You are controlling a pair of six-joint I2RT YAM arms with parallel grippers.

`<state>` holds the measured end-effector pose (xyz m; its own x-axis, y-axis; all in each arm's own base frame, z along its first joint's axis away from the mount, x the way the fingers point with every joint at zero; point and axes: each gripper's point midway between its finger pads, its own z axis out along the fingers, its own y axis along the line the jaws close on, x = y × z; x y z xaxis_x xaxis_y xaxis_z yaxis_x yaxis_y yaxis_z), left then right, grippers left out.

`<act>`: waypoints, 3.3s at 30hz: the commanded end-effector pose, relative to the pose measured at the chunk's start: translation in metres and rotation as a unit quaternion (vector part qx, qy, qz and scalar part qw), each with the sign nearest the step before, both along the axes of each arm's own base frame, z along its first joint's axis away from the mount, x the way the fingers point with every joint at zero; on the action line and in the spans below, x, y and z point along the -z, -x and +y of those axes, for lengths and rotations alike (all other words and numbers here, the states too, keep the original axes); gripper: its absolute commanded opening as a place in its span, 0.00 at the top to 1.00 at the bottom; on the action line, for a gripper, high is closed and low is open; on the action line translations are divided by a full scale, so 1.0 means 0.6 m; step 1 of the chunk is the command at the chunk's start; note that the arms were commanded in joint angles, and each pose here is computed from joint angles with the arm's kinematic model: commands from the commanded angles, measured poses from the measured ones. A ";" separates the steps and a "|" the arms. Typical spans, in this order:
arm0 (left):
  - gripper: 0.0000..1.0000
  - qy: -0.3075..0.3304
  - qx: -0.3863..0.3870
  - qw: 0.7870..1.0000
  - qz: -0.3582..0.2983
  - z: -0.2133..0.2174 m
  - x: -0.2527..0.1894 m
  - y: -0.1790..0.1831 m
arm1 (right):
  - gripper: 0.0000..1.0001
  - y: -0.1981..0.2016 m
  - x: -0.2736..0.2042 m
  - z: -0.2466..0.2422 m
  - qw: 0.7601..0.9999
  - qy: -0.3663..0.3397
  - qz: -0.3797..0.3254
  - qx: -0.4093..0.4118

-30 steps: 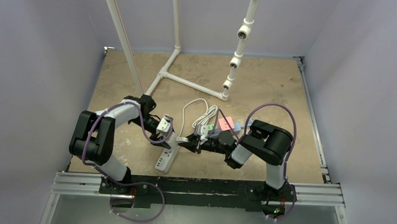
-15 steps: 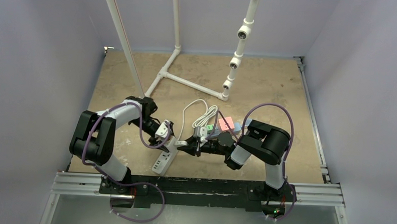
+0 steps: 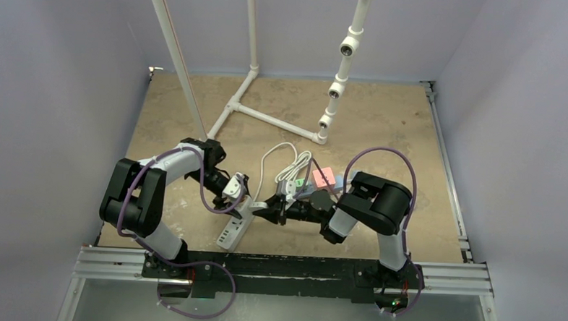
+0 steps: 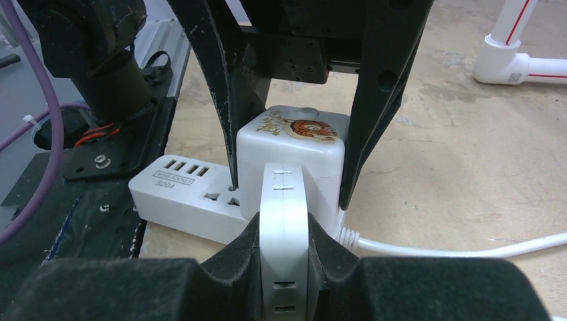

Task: Insert the plug
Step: Insert the plug into the socket, then place the socket at the center of the board.

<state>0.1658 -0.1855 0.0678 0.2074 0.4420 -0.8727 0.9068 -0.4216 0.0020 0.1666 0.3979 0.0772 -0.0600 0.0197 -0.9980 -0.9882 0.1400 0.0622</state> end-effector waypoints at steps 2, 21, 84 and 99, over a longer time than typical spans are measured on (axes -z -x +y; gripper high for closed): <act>1.00 0.088 0.009 0.996 0.003 -0.048 -0.046 0.009 | 1.00 -0.019 0.004 0.006 0.999 -0.024 -0.023 0.038; 1.00 0.096 0.027 0.995 0.001 -0.049 -0.042 0.025 | 1.00 -0.064 -0.034 -0.003 0.987 -0.084 -0.055 0.123; 0.98 -0.125 -0.019 0.976 -0.178 0.102 0.042 -0.169 | 0.01 -0.117 -0.201 -0.192 0.922 0.026 0.044 0.385; 0.01 -0.131 -0.020 0.974 -0.183 0.146 -0.015 -0.106 | 0.01 -0.034 -0.072 -0.409 0.666 0.139 0.372 0.631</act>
<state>0.2408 -0.1007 0.0565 0.4175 0.6681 -0.6159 0.9020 -0.3868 0.1918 0.2255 0.2063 0.1542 -0.5438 0.1884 -0.8178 -0.0921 0.9552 0.2813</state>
